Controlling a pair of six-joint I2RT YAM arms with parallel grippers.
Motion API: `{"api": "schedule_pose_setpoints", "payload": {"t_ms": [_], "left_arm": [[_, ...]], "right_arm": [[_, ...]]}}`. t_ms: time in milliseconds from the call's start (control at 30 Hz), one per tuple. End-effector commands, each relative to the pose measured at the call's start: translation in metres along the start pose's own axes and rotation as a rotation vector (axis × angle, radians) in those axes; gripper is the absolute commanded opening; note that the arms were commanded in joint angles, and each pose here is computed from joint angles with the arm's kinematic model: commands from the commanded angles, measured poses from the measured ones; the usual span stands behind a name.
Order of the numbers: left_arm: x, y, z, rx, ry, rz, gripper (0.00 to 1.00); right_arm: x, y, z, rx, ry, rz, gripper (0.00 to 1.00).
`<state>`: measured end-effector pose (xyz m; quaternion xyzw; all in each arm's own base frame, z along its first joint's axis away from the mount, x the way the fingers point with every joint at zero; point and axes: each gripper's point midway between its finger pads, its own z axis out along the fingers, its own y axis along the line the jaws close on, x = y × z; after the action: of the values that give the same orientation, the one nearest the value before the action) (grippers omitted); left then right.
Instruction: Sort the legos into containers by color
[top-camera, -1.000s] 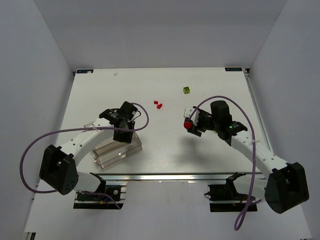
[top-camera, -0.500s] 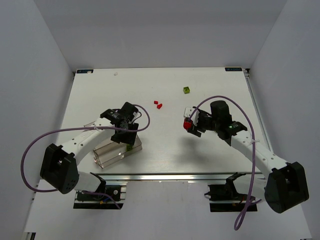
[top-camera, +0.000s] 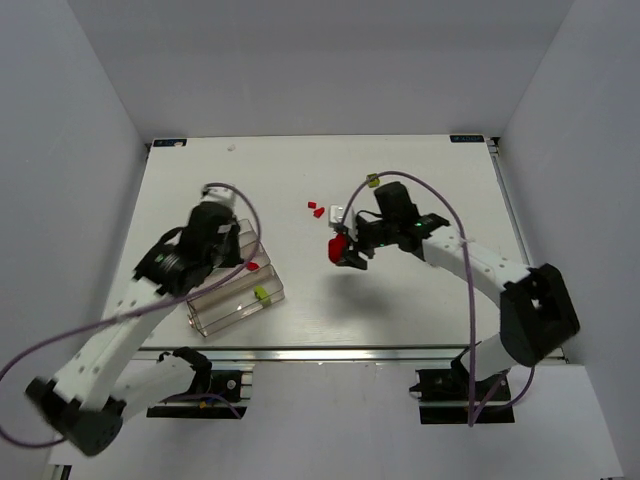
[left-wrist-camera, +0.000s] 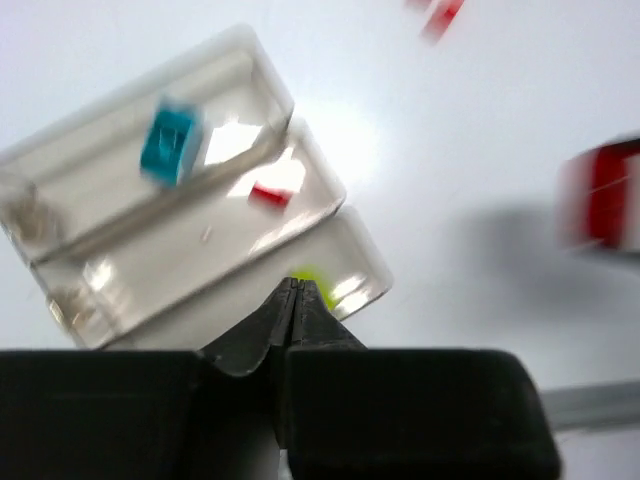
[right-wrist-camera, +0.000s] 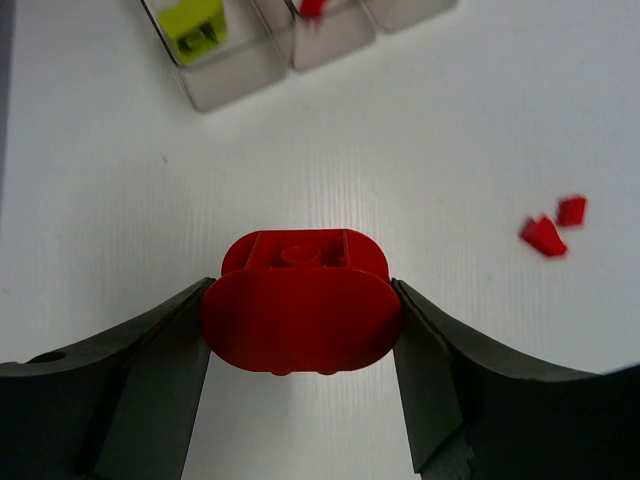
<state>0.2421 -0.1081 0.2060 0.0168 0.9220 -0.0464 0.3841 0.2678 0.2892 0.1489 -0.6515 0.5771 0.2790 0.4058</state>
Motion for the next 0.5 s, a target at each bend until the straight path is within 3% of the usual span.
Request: {"api": "schedule_pose_setpoints", "payload": {"t_ms": [0,167,200,467], "left_arm": [[-0.076,0.006,-0.066,0.075,-0.392,-0.187,0.13],[-0.089,0.004,-0.092,0.146,-0.492,-0.219,0.34],[-0.087,0.004,-0.092,0.150,-0.485,-0.217,0.36],[-0.076,0.009,-0.095,0.156,-0.492,-0.222,0.41]], "right_arm": [[-0.039,0.016,0.039,-0.158,-0.088,0.071,0.00],[-0.078,0.013,0.090,-0.197,-0.110,0.104,0.00],[-0.101,0.011,0.100,-0.187,-0.143,0.071,0.00],[-0.122,-0.006,0.176,-0.146,-0.097,0.195,0.00]]}}
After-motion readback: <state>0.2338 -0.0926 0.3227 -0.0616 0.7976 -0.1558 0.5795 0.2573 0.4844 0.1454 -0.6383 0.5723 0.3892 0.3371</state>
